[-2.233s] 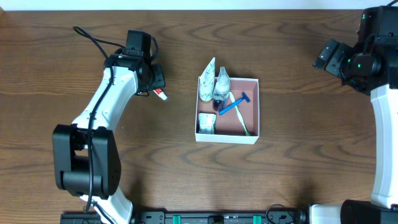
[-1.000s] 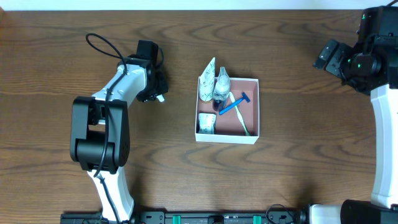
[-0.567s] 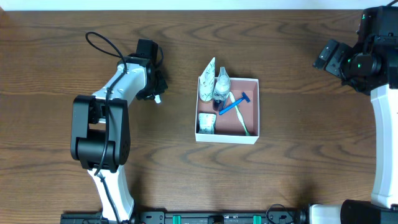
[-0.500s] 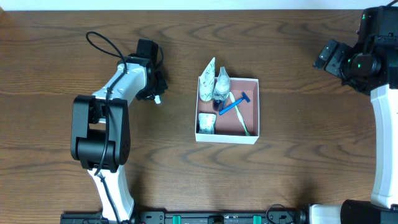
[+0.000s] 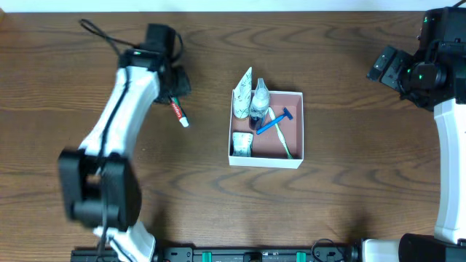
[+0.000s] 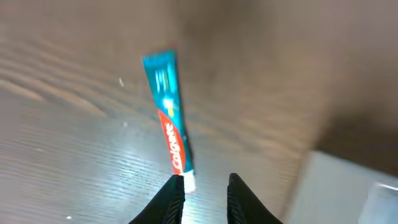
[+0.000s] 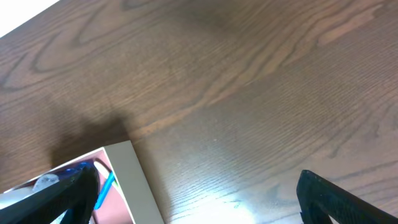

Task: Pack container

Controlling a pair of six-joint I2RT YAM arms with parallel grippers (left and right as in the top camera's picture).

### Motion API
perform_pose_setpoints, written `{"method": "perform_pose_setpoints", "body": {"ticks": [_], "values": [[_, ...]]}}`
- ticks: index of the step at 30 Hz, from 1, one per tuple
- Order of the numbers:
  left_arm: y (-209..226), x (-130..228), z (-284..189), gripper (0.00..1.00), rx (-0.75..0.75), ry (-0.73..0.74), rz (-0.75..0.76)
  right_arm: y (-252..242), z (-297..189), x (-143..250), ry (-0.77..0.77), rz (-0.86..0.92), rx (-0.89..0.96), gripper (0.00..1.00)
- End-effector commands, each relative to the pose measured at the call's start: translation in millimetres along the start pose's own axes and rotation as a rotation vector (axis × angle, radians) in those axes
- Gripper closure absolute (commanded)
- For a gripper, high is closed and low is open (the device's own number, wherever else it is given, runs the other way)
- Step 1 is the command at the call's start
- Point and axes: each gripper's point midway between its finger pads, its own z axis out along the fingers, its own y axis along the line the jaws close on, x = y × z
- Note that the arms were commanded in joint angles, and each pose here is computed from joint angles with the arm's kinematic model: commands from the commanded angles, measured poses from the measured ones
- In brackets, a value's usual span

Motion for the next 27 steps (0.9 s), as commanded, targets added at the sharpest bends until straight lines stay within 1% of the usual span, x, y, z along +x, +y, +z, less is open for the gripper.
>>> {"method": "perform_pose_setpoints", "body": {"ticks": [1,4,7,11,15,22,27], "values": [[-1.8,-12.7,-31.6,0.76,0.023,-0.078,0.021,-1.5,-0.7,-2.0,-0.007,0.013,0.006,0.01],[-0.9,-12.5,-32.4,0.76,0.019,-0.08,0.02,-1.5,-0.7,-2.0,-0.007,0.014,0.006,0.01],[1.8,-8.1,-21.7,0.76,0.003,-0.054,0.006,-1.5,-0.7,-2.0,-0.007,0.014,0.006,0.01],[11.9,-4.0,0.9,0.75,-0.061,-0.021,-0.064,-1.5,-0.7,-2.0,-0.007,0.014,0.006,0.01],[16.4,5.1,29.4,0.75,-0.096,0.039,-0.102,-1.5,-0.7,-2.0,-0.007,0.014,0.006,0.01],[27.4,31.0,79.6,0.74,-0.163,0.169,-0.106,-1.5,-0.7,-2.0,-0.007,0.014,0.006,0.01],[33.5,44.7,98.4,0.74,-0.193,0.228,-0.103,-1.5,-0.7,-2.0,-0.007,0.014,0.006,0.01]]}}
